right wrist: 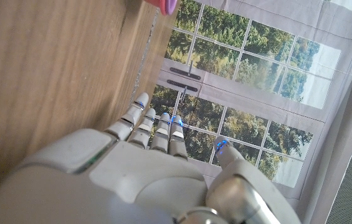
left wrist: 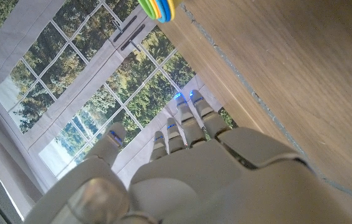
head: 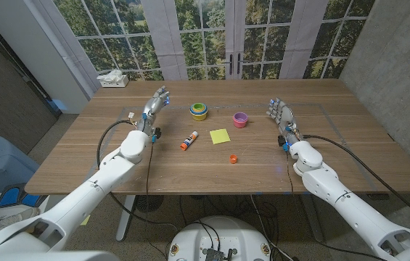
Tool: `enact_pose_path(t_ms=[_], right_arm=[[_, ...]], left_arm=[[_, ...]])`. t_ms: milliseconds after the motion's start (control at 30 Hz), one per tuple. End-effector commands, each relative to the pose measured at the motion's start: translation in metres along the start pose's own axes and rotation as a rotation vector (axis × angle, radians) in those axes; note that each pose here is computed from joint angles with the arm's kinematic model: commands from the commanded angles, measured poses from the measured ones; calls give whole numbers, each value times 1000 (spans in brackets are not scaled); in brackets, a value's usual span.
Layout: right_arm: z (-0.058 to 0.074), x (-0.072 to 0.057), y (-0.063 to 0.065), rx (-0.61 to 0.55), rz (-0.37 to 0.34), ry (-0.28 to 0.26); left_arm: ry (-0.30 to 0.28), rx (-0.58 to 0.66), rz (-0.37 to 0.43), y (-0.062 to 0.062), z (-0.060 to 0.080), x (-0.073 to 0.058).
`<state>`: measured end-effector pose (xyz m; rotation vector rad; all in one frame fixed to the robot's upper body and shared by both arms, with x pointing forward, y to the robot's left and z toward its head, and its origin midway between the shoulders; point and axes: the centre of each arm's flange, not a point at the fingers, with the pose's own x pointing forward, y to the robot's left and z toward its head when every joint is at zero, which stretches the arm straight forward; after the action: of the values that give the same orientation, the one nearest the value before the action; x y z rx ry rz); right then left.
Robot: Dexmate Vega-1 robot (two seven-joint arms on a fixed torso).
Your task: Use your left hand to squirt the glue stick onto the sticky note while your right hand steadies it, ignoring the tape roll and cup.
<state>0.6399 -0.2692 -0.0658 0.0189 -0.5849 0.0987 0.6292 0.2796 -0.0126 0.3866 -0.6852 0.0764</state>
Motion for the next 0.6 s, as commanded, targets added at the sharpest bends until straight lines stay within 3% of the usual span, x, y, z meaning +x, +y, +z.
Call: enact_pose_path(t_ms=[33, 100, 267, 600], right_arm=[[1, -9, 2, -9, -13, -15], [1, -12, 2, -11, -19, -16], [3, -17, 1, -16, -28, -23], [3, -26, 5, -17, -46, -38]], left_arm=[[-52, 150, 43, 4, 13, -6], [-31, 164, 53, 5, 15, -6], [-51, 242, 50, 9, 24, -6], [-38, 382, -39, 14, 37, -3]])
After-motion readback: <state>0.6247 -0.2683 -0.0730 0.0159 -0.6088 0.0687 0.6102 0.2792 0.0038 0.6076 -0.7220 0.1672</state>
